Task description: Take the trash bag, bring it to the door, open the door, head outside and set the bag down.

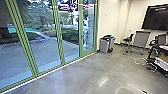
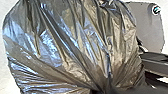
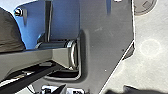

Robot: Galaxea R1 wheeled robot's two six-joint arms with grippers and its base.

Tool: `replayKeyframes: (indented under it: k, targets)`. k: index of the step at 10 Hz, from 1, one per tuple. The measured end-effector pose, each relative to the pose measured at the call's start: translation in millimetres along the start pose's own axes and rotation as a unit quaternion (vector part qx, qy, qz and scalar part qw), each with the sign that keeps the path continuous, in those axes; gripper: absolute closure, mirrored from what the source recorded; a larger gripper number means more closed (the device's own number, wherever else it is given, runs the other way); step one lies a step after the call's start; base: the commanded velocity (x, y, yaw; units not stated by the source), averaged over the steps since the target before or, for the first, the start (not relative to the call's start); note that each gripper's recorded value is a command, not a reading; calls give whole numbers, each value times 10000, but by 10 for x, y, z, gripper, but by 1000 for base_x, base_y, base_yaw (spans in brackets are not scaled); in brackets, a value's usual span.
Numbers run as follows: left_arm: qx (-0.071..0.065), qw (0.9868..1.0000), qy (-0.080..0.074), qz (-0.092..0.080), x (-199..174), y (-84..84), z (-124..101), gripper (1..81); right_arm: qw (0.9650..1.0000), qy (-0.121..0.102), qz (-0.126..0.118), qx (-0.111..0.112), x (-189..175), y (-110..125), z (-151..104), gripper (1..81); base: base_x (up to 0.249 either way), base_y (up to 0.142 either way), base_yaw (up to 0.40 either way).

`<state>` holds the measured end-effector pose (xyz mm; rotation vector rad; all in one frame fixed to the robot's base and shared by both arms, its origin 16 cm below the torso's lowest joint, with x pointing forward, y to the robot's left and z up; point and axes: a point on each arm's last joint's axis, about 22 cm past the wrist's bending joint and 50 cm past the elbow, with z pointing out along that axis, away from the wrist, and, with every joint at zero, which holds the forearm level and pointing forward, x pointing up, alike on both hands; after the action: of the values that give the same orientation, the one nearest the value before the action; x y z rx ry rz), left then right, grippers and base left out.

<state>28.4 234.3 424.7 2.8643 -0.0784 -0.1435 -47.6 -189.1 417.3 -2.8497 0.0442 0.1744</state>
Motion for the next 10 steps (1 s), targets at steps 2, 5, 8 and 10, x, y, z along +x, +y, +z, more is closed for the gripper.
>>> replayKeyframes:
  k: [2,5,8,10]
  targets:
    - [0,10000,0,0,0,0,0,811,10000,0,0,0,0,0,0,10,171,0,0]
    - [0,10000,0,0,0,0,0,811,10000,0,0,0,0,0,0,10,171,0,0]
    - [2,10000,0,-1,0,-3,-1,811,10000,0,0,1,0,-2,0,10,171,-20,0]
    - [10,10000,1,-2,-1,-14,-3,811,10000,-2,-2,19,-3,-32,7,10,171,-65,0]
